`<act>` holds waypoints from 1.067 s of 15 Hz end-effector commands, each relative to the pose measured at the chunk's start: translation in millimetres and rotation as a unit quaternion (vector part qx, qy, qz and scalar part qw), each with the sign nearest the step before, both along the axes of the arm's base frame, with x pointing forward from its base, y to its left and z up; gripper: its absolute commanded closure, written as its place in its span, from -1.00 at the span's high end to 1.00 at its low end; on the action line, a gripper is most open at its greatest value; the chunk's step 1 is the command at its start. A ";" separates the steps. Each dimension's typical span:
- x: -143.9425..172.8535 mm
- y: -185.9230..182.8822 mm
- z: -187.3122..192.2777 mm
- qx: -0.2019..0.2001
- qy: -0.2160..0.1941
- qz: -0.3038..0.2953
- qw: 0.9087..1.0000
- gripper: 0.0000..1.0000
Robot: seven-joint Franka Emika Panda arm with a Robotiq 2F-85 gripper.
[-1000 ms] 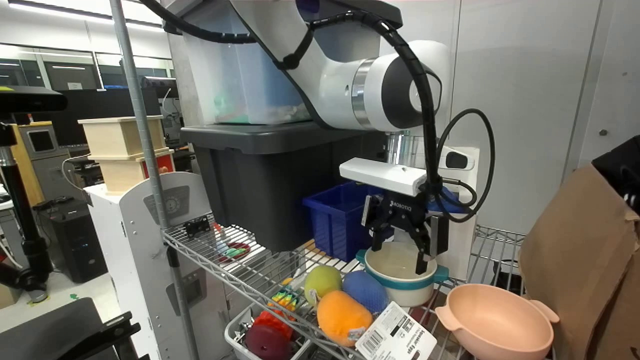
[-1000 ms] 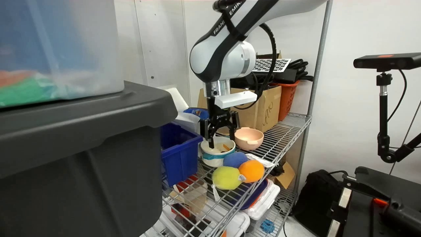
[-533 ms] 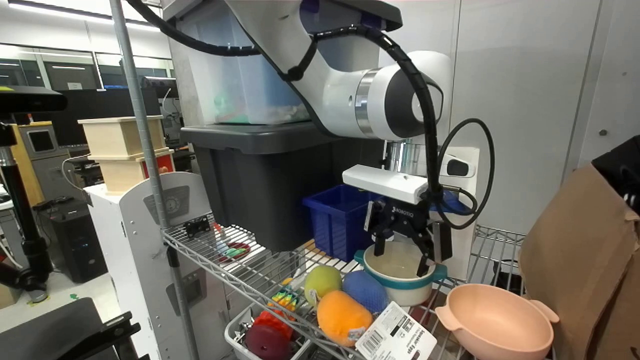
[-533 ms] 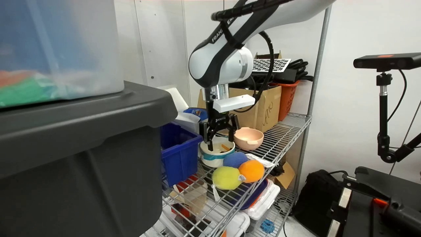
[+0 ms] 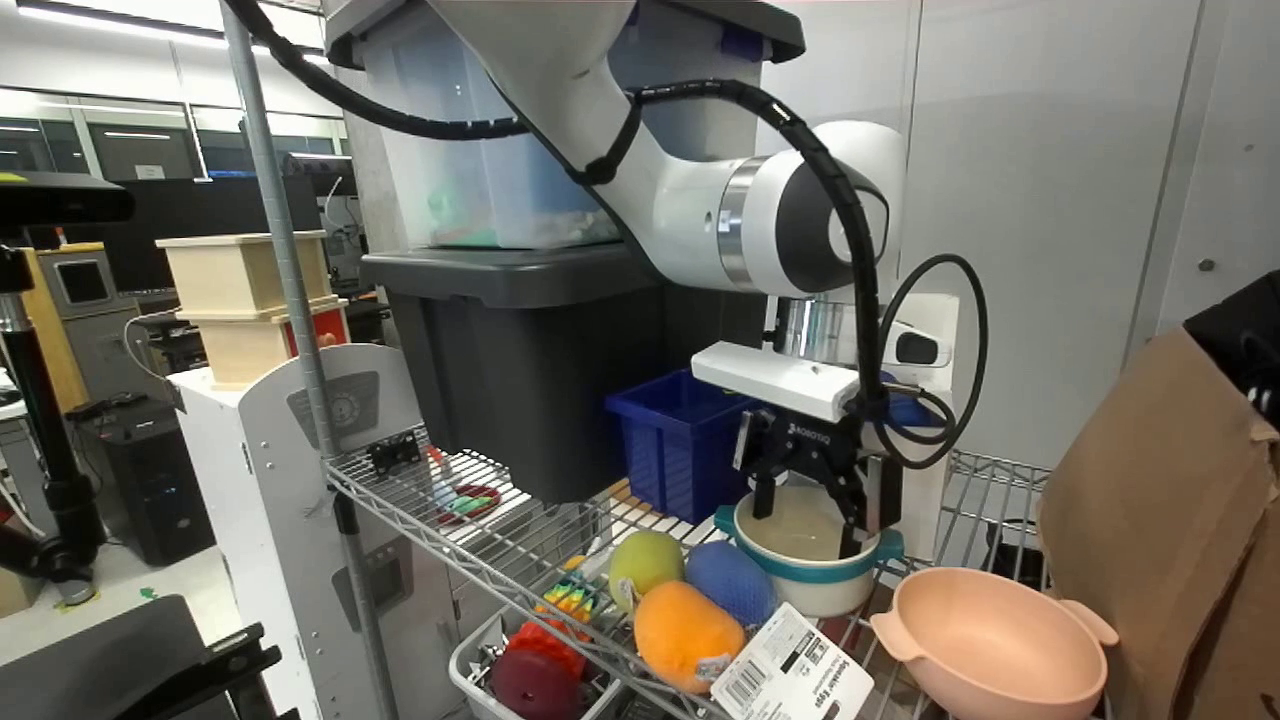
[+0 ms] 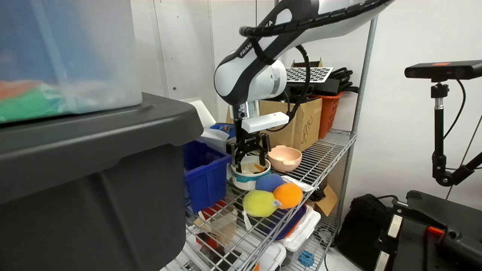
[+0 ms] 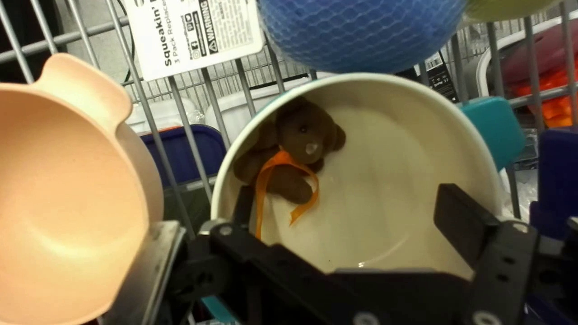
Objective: Pick up the bear plush toy and put it in the bowl
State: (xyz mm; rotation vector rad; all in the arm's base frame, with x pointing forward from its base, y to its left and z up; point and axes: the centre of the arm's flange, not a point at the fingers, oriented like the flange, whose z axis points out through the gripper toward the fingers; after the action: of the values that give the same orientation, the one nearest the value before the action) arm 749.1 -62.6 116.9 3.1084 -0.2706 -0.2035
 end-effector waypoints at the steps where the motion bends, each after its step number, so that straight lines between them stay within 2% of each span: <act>1: 14.6 -1.2 2.8 -0.001 0.000 -0.002 1.000 1.00; 8: 2.3 -8.6 -15.9 -0.012 0.012 0.002 1.000 1.00; 16: -1.7 -9.6 -11.8 -0.016 0.011 0.004 1.000 1.00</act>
State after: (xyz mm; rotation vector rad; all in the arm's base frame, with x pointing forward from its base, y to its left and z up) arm 748.1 -70.0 105.4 3.0918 -0.2743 -0.2140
